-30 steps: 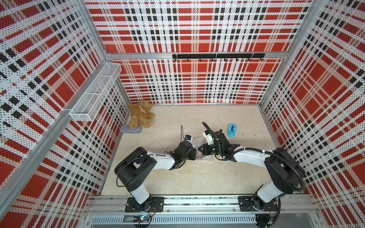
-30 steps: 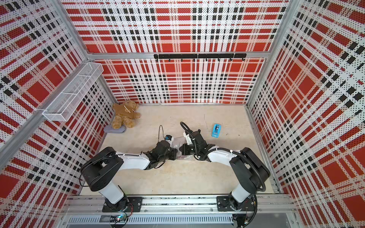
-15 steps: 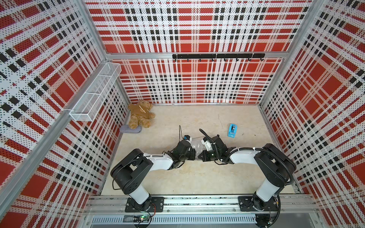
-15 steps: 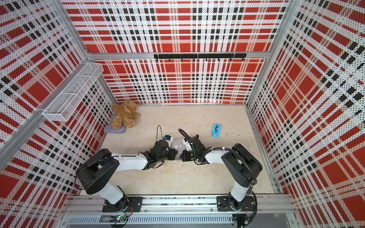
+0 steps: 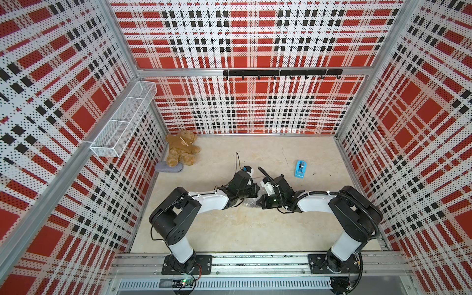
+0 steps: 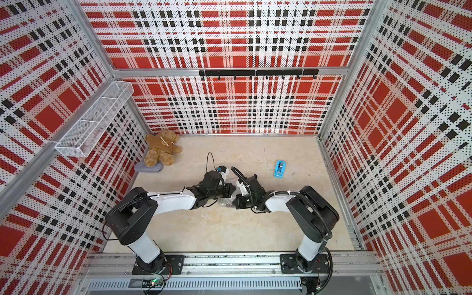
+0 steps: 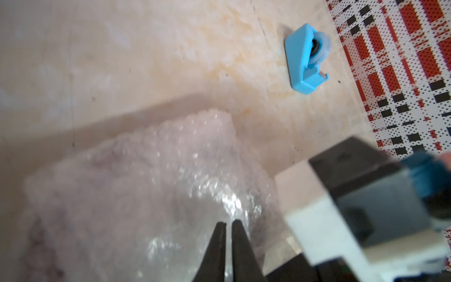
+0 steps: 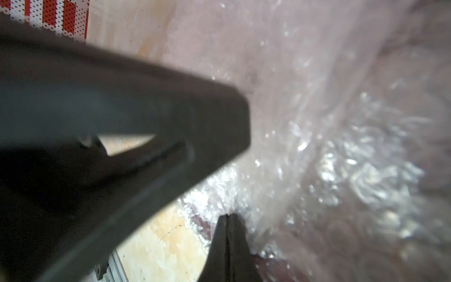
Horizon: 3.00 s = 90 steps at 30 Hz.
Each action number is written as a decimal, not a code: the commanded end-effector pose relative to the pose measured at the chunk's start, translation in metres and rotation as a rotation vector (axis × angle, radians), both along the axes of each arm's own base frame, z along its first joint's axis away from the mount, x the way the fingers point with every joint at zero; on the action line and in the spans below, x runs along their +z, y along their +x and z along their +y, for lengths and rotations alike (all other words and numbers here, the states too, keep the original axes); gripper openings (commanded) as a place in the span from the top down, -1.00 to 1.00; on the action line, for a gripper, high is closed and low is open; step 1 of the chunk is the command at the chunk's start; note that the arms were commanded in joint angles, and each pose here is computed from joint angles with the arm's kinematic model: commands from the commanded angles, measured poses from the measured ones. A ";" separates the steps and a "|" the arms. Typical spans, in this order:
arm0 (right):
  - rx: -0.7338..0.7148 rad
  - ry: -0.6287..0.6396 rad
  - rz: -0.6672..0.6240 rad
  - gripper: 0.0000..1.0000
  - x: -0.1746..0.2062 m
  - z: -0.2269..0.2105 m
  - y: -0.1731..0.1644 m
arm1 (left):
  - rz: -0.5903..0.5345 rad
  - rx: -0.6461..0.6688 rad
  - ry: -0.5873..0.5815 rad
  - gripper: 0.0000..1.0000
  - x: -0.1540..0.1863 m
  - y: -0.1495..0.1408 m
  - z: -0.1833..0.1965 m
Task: Wrap dinner plates in bubble wrap
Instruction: Wrap the plate in the bubble wrap, then pull the tape from the tape cutter.
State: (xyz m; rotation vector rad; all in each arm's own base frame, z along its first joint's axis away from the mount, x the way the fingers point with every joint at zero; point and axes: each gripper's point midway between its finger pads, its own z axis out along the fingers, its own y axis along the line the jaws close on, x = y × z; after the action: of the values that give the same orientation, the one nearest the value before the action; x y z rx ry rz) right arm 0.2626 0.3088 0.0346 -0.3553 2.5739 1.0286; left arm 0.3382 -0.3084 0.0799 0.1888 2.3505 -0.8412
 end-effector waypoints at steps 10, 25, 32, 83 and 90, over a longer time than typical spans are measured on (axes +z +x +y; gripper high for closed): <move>-0.020 -0.072 0.040 1.00 -0.020 -0.014 -0.011 | 0.128 -0.051 0.102 0.81 -0.058 -0.020 0.003; -0.010 -0.072 0.036 1.00 -0.022 -0.015 -0.014 | 0.149 0.021 0.040 0.60 -0.034 -0.045 0.008; -0.009 -0.032 -0.038 1.00 0.001 -0.012 -0.006 | 0.242 0.089 0.185 0.72 -0.094 -0.058 0.024; -0.551 0.107 -0.174 0.08 0.019 -0.233 0.152 | 0.215 0.098 0.165 1.00 -0.090 -0.065 0.025; -0.560 0.106 -0.175 0.12 0.015 -0.235 0.153 | 0.215 0.096 0.165 1.00 -0.089 -0.065 0.024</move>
State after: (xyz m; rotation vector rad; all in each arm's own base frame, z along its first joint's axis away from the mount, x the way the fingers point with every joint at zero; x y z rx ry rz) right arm 0.4153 0.0736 0.0516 0.2882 2.2636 0.8630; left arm 0.3002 -0.3082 0.0333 0.0448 2.4434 -0.7902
